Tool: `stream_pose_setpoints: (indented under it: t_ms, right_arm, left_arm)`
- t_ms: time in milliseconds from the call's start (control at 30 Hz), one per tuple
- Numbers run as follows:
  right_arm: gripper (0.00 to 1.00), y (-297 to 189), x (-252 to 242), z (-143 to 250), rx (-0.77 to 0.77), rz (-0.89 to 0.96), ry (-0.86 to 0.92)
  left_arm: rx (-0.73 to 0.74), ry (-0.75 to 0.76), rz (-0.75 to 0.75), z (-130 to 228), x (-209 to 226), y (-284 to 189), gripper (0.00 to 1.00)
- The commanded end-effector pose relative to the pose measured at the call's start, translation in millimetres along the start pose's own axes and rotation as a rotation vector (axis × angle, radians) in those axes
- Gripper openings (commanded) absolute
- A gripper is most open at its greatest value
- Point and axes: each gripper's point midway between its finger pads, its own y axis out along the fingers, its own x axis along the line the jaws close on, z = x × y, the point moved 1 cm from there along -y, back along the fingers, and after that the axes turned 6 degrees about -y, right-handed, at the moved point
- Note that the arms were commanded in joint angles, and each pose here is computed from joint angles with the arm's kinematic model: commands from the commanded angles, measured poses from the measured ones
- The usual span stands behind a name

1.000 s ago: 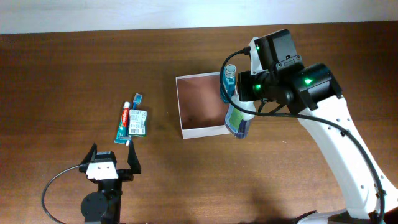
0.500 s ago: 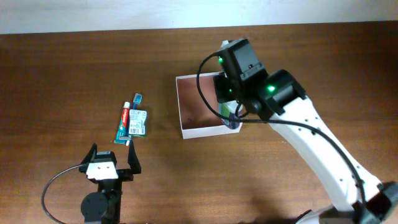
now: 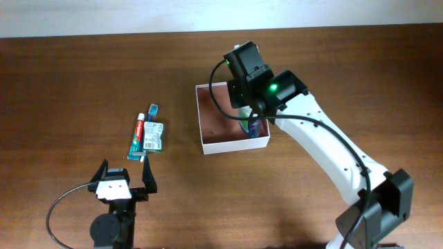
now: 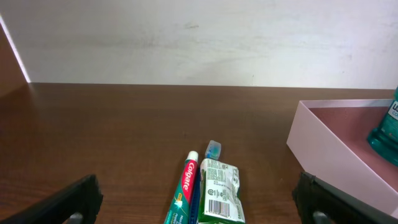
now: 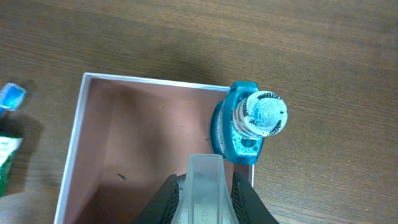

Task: Pack container
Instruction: 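Lift the soap bottle and carry it over the box, then lower the soap bottle into the box beside the Listerine bottle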

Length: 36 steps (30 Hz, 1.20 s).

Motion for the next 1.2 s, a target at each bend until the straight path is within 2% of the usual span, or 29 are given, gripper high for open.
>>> stream_pose_setpoints:
  t_ms: [0, 833, 1033, 1167]
  right_arm:
    - [0.2, 4.6, -5.0, -2.2, -0.01, 0.05, 0.006]
    - [0.2, 48.6, -0.8, 16.6, 0.078, 0.087, 0.006]
    - [0.35, 47.9, -2.5, 22.3, 0.102, 0.096, -0.002]
    - [0.36, 47.0, -3.9, 28.9, 0.13, 0.101, -0.011]
  left_arm:
    - [-0.001, 0.016, 0.019, 1.6, -3.2, 0.1, 0.99]
    - [-0.001, 0.016, 0.019, 1.6, -3.2, 0.1, 0.99]
    - [-0.001, 0.016, 0.019, 1.6, -3.1, 0.1, 0.99]
    - [-0.001, 0.016, 0.019, 1.7, -3.2, 0.1, 0.99]
